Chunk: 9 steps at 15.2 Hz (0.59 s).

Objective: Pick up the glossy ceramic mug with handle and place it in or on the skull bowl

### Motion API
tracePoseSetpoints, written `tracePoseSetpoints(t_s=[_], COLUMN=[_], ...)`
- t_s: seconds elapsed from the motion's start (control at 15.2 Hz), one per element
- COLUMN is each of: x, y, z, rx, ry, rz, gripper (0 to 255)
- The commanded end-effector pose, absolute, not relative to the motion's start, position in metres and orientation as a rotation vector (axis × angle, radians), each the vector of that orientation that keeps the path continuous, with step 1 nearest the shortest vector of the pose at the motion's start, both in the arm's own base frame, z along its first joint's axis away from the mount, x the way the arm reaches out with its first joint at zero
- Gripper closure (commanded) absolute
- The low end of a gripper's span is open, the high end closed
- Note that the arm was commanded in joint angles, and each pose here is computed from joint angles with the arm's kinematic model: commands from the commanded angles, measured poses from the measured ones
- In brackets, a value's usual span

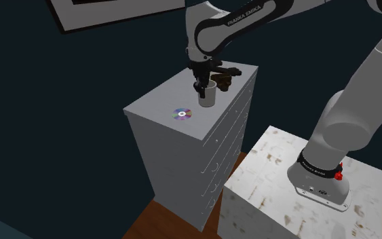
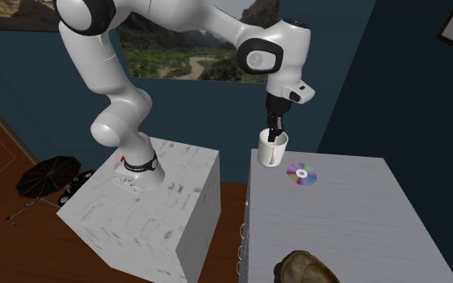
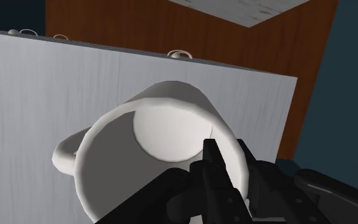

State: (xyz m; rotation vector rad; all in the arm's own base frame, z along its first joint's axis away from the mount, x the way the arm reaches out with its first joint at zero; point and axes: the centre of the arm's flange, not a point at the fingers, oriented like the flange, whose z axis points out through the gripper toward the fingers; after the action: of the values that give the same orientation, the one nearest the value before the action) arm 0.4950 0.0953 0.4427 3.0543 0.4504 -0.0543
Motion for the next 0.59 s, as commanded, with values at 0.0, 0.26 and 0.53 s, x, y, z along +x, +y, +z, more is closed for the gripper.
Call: tracePoseSetpoints(t_s=[0.0, 0.26, 0.53], x=[0.495, 0.495, 0.495], y=[0.095, 0.095, 0.095], z=[0.453, 0.474, 0.495], rx=[3.054, 3.054, 3.054], ry=[0.450, 0.450, 0.450], rz=[-0.055, -0.055, -0.055], gripper=[255, 255, 255])
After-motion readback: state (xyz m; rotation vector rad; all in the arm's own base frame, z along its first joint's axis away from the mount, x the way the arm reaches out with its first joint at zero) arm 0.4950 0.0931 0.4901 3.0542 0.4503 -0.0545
